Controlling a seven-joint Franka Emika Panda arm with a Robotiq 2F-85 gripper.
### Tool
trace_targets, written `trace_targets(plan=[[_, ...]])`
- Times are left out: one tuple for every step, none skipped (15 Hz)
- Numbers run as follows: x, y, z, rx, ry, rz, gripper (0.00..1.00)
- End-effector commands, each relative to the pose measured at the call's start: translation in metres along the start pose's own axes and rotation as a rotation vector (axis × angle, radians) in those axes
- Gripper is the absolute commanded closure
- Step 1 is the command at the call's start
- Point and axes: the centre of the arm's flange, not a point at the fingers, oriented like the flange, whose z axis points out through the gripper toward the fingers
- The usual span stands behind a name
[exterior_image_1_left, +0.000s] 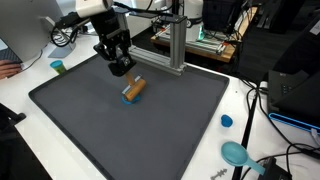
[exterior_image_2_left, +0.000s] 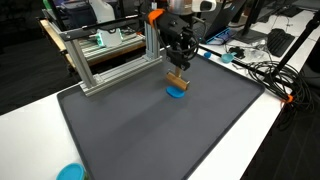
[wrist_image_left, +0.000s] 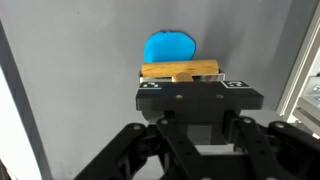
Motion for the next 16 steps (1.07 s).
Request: trace_targets(plan=[[0.003, 0.009, 0.019, 0.031, -0.002, 0.018, 0.78], [0.003, 0.008, 0.027, 0.044, 0.008, 0.016, 0.78], [0.002, 0.009, 0.034, 0.050, 0.006, 0.014, 0.78], [0.002, 0.010, 0.033, 0.049, -0.004, 0.013, 0.78], [-0.003, 0.013, 0.036, 0.030, -0.035, 0.032, 0.78], [-0.006, 0.013, 0.037, 0.036, -0.040, 0.040, 0.78], [-0.011, 0.015, 0.037, 0.013, -0.066, 0.069, 0.78], [-0.014, 0.016, 0.037, -0.007, -0.088, 0.098, 0.78], [-0.017, 0.017, 0.035, -0.010, -0.098, 0.119, 0.78], [-0.022, 0.017, 0.033, -0.015, -0.117, 0.144, 0.78], [-0.027, 0.018, 0.032, -0.011, -0.140, 0.167, 0.78], [-0.030, 0.018, 0.033, -0.004, -0.147, 0.180, 0.78], [-0.032, 0.019, 0.035, 0.006, -0.152, 0.192, 0.78], [-0.031, 0.020, 0.042, 0.022, -0.156, 0.199, 0.78], [-0.030, 0.021, 0.050, 0.041, -0.161, 0.207, 0.78], [-0.029, 0.021, 0.055, 0.053, -0.166, 0.215, 0.78]])
